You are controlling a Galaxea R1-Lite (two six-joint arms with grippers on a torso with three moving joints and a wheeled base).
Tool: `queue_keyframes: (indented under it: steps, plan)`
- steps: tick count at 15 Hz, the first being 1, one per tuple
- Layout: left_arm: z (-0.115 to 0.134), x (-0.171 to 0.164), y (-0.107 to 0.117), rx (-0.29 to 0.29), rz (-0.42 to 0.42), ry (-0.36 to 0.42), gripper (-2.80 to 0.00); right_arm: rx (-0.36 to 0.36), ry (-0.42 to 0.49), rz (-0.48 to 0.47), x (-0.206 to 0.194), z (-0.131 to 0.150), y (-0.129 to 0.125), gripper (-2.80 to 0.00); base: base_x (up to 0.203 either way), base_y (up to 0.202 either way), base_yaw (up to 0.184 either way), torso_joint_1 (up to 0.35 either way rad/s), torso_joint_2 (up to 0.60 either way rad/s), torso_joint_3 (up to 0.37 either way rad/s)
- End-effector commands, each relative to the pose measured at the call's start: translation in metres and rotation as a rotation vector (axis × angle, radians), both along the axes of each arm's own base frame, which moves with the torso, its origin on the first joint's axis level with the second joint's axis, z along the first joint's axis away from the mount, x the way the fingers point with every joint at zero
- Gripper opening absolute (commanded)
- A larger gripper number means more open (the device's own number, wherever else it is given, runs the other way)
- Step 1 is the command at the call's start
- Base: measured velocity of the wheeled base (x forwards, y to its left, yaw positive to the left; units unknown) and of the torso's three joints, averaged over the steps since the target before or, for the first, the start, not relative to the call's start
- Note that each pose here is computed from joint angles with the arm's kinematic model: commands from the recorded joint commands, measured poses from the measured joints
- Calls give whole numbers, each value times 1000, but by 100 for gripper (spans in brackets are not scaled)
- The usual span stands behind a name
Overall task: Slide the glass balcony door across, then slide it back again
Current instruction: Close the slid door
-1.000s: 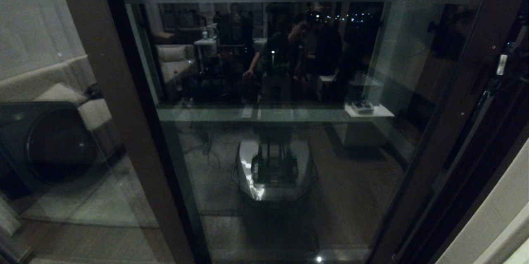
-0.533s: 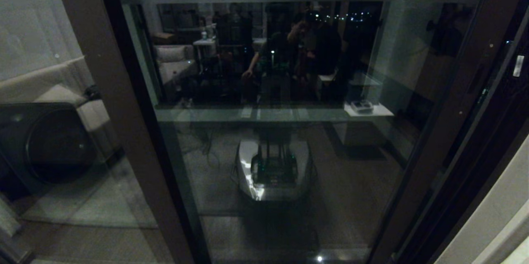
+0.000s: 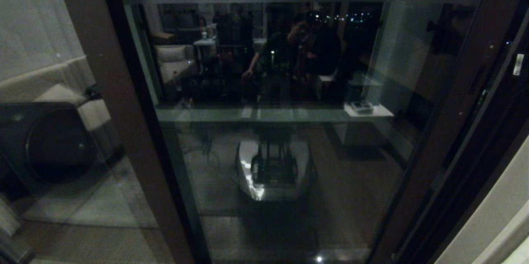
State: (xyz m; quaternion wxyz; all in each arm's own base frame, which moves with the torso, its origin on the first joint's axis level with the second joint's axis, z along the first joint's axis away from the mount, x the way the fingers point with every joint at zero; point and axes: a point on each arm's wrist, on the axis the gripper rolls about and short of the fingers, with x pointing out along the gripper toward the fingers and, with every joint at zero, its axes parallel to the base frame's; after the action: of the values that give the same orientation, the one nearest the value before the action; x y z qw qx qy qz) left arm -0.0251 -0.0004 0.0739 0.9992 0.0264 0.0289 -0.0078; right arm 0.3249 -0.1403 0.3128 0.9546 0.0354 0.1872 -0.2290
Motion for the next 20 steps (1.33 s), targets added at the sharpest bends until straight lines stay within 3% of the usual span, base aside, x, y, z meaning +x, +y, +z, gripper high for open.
queue_keyframes:
  steps: [1,8,20]
  plan:
    - [0,0,0,0,0,0,-280,3,5,9,-4,0,4,-280,0,0,0,0,0,0]
    - [0,0,0,0,0,0,-280,20,43,79,7,-12,25,-280,0,0,0,0,0,0]
    - [0,0,0,0,0,0,-280,20,50,119,33,-20,36,-280,0,0,0,0,0,0]
